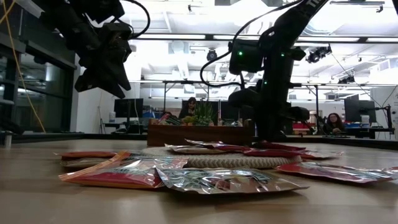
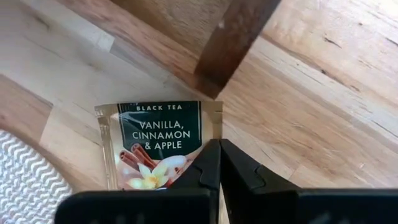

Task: Pick & Place Tea
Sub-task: Put the light brown tea bag into the right section of the wooden organizer

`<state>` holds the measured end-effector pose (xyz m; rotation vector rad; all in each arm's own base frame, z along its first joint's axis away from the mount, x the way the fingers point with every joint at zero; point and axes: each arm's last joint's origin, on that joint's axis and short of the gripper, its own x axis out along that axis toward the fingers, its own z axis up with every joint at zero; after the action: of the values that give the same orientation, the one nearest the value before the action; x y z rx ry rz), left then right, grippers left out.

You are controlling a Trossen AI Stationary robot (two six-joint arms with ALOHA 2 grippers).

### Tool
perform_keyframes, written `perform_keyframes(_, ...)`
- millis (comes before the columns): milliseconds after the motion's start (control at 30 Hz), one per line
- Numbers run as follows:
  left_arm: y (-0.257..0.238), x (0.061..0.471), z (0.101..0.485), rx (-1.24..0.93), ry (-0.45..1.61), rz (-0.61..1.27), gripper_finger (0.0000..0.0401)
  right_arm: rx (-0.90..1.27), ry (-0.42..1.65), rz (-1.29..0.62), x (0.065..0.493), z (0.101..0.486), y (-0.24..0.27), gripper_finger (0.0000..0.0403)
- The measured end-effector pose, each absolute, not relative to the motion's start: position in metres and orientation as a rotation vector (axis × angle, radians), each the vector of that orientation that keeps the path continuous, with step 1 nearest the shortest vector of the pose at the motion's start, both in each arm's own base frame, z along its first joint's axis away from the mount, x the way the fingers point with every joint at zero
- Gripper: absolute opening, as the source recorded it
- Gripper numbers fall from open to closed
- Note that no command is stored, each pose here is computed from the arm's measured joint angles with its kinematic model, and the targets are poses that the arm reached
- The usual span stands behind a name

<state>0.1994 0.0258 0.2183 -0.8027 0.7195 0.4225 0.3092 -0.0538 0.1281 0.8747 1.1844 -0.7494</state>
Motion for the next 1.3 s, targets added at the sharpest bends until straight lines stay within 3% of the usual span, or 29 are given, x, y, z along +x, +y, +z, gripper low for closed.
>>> perform_keyframes(500, 0.026, 0.200, 0.218, -0.805, 0.718, 0.421, 0.0129, 0.839, 1.046, -0.717, 0.297, 0.179, -0.042, 0.0000)
perform_keyframes(767, 0.026, 0.200, 0.218, -0.810, 0.720, 0.415, 0.0129, 0.839, 1.044, -0.649, 0.302, 0.177, -0.042, 0.0006)
perform_keyframes(900, 0.025, 0.200, 0.218, -0.824, 0.726, 0.398, 0.0129, 0.880, 1.059, -0.652, 0.301, 0.172, -0.037, 0.0044)
perform_keyframes(1300, 0.024, 0.200, 0.219, -0.835, 0.733, 0.381, 0.0129, 1.069, 1.092, -0.715, 0.282, 0.142, -0.015, 0.0232)
